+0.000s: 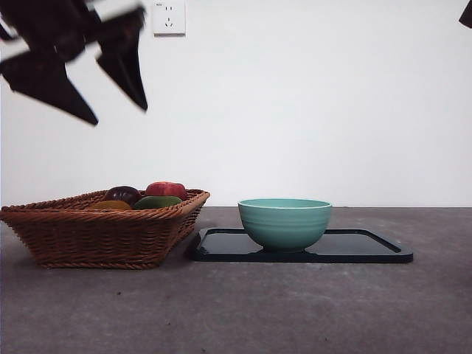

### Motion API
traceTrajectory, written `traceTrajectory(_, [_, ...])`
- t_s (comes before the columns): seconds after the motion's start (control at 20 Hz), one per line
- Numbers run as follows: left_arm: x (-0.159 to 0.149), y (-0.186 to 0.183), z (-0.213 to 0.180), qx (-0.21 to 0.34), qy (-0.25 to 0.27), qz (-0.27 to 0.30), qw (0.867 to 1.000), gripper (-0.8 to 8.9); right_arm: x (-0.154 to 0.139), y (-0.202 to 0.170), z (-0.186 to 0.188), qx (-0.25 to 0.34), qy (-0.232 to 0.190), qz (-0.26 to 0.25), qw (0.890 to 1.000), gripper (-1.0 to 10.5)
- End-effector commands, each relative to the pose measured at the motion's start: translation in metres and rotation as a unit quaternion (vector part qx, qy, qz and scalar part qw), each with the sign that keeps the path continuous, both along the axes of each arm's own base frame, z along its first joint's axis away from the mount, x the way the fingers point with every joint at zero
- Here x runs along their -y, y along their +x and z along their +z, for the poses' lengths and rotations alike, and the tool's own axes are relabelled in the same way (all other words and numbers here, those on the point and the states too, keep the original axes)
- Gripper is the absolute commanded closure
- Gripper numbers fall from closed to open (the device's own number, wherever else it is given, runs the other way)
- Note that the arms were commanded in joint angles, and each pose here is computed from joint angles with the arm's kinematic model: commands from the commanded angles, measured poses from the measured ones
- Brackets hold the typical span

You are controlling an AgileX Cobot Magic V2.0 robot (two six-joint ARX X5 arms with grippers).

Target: Pick up the wifruite, put it on the bowl, pick up the plate, put it on desk

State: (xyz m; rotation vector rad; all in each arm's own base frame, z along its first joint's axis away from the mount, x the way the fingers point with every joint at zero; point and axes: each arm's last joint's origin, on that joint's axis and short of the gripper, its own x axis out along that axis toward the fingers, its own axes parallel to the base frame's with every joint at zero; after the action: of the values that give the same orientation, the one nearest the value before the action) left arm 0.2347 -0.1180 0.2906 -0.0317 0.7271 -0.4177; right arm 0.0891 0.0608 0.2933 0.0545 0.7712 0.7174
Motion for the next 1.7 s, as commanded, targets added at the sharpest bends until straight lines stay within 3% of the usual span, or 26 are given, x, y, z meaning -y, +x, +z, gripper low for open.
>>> traceTrajectory(0.05, [-0.001, -0.016, 0.017, 0.012, -0.016, -0.068, 0.997, 4.39, -0.001, 0.001, 0.002, 0.007, 0.001, 0.003, 1.000, 7.6])
traceTrajectory(0.35, [-0.013, -0.054, 0.033, -0.018, -0.059, -0.186, 0.981, 4.39, -0.001, 0.001, 0.002, 0.005, 0.002, 0.001, 1.000, 7.6])
traceTrajectory(0.55, [-0.017, -0.071, 0.036, -0.039, -0.084, -0.261, 0.961, 4.39, -0.001, 0.001, 0.002, 0.004, 0.003, 0.000, 1.000, 7.6])
traceTrajectory(1.4, [-0.018, -0.073, 0.037, -0.041, -0.086, -0.267, 0.959, 4.39, -0.001, 0.001, 0.002, -0.003, 0.008, -0.006, 1.000, 7.6])
traceTrajectory(1.55, [-0.018, -0.073, 0.037, -0.041, -0.086, -0.267, 0.959, 4.39, -0.001, 0.001, 0.002, -0.024, 0.029, -0.030, 0.999, 7.6])
traceTrajectory(1.7, [-0.018, -0.073, 0.037, -0.041, -0.086, -0.267, 0.959, 4.39, -0.005, 0.009, 0.012, -0.028, 0.067, -0.060, 0.996, 6.7])
